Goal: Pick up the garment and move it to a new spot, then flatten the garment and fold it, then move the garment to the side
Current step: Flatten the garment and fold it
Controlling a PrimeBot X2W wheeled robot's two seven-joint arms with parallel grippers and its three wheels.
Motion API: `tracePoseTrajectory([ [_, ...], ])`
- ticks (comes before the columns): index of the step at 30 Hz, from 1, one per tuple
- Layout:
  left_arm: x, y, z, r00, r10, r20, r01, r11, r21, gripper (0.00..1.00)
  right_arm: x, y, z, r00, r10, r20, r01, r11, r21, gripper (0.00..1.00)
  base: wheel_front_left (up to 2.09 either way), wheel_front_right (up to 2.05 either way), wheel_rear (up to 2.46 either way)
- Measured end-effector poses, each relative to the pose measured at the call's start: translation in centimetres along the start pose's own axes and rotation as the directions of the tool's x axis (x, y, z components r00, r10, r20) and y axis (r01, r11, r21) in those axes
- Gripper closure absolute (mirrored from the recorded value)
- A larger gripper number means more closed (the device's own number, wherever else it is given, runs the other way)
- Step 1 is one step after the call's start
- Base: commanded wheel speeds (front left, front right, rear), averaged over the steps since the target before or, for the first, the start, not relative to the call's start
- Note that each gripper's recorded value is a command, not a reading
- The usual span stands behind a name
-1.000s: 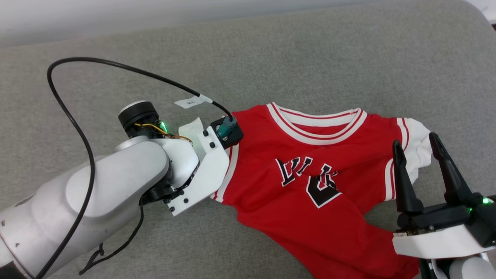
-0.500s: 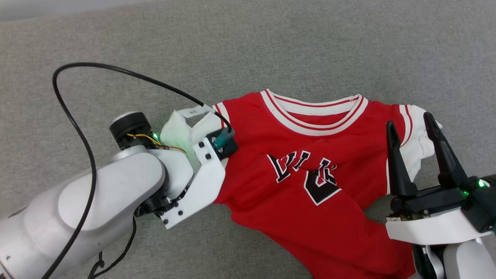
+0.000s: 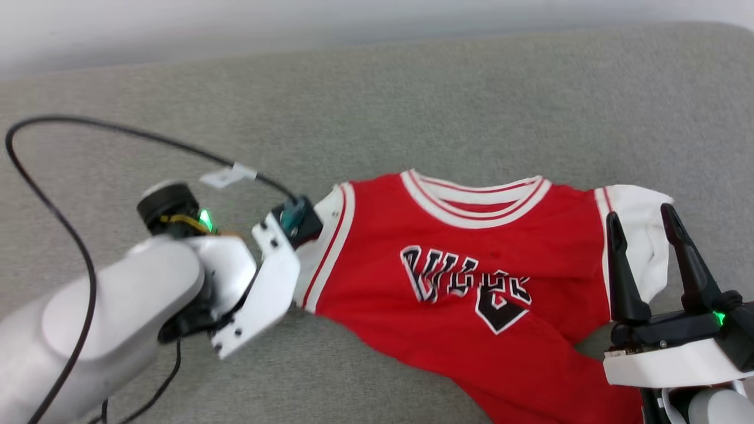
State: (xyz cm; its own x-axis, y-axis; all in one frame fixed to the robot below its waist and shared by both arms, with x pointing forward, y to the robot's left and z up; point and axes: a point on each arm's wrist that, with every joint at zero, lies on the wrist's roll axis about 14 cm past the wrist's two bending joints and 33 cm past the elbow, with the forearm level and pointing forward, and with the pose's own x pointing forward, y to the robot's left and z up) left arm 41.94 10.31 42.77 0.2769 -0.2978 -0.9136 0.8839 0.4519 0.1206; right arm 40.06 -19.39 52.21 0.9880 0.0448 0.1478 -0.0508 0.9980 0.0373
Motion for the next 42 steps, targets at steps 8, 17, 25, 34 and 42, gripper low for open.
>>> tracePoseTrajectory([
  [8,0.1,-6.5,-6.6,0.994,-0.108,-0.033,0.104,0.988,-0.112,1.00,-0.8,0.9,0.5,1.000,0.024,0.008,-0.024,1.000,0.018,0.00,0.00,0.00,0.00],
  [17,0.1,-7.6,-6.8,0.995,-0.078,0.057,0.088,0.976,-0.199,0.00,-1.1,0.9,0.6,0.999,0.033,0.006,-0.033,0.999,0.011,0.00,0.00,0.00,0.00],
  [25,-5.0,-1.2,-3.8,0.986,0.103,0.131,-0.077,0.979,-0.189,0.00,-1.2,1.5,1.0,0.999,0.045,0.019,-0.046,0.999,0.018,0.00,0.00,0.00,0.00],
  [34,-5.8,2.9,-1.2,0.980,0.169,0.104,-0.149,0.974,-0.172,0.00,-1.2,1.1,0.6,1.000,0.028,0.009,-0.029,0.999,0.021,0.00,0.00,0.00,0.00],
  [42,-1.7,1.2,-2.8,0.996,0.053,-0.071,-0.059,0.995,-0.079,0.00,-1.1,-0.1,0.0,1.000,-0.010,-0.009,0.010,1.000,0.011,0.00,0.00,0.00,0.00],
])
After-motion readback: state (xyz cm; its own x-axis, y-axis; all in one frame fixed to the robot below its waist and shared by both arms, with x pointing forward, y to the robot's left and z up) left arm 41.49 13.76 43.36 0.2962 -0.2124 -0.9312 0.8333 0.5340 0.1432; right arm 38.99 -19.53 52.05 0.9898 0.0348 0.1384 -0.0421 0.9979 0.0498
